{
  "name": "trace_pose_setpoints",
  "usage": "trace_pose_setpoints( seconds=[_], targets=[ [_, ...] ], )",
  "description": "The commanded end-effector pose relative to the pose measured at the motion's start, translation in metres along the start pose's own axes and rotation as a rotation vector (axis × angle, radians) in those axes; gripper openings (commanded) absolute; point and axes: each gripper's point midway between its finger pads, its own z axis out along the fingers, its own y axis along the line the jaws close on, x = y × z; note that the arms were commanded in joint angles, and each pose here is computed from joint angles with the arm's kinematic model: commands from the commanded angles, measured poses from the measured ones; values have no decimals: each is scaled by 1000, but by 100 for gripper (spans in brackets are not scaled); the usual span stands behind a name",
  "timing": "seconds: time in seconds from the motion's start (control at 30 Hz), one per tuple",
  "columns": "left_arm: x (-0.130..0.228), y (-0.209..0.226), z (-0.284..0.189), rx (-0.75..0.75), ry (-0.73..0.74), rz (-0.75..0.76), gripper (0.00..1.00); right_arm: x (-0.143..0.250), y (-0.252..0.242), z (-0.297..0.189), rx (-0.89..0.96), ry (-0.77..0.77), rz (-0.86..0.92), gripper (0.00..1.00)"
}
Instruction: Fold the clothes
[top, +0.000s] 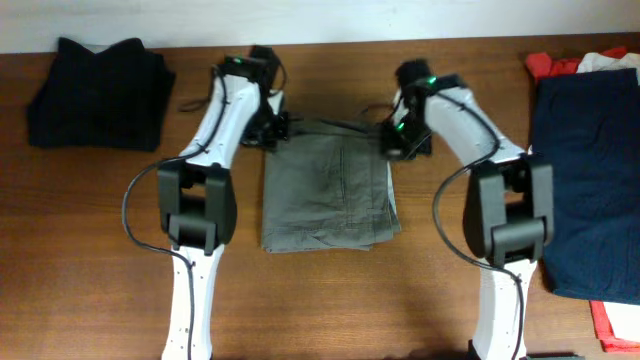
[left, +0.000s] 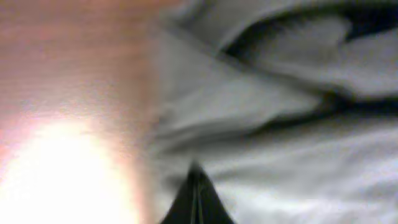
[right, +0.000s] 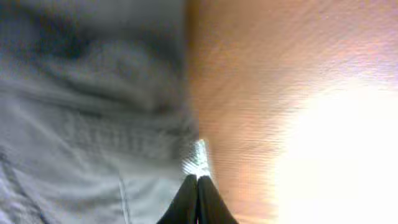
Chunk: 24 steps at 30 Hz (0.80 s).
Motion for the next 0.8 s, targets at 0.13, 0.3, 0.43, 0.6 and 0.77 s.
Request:
trace_pose_setpoints(
  seconds=[0.13, 0.3, 0.43, 0.6, 0.77],
  targets=[
    [12, -32, -126, 228, -91, 35, 1, 24, -11, -135, 62, 71, 49, 4],
    [25, -40, -192, 239, -232, 75, 1, 58, 34, -146, -9, 121, -75, 4],
    [65, -39, -214, 209, -213, 83, 3, 88, 38, -190, 20, 31, -129, 4],
    [156, -1, -98, 57, 247, -55, 0, 142, 5, -135, 84, 240, -79, 4],
    [174, -12, -31, 129, 302, -51, 0, 159, 7, -50, -56, 290, -56, 4]
  ],
)
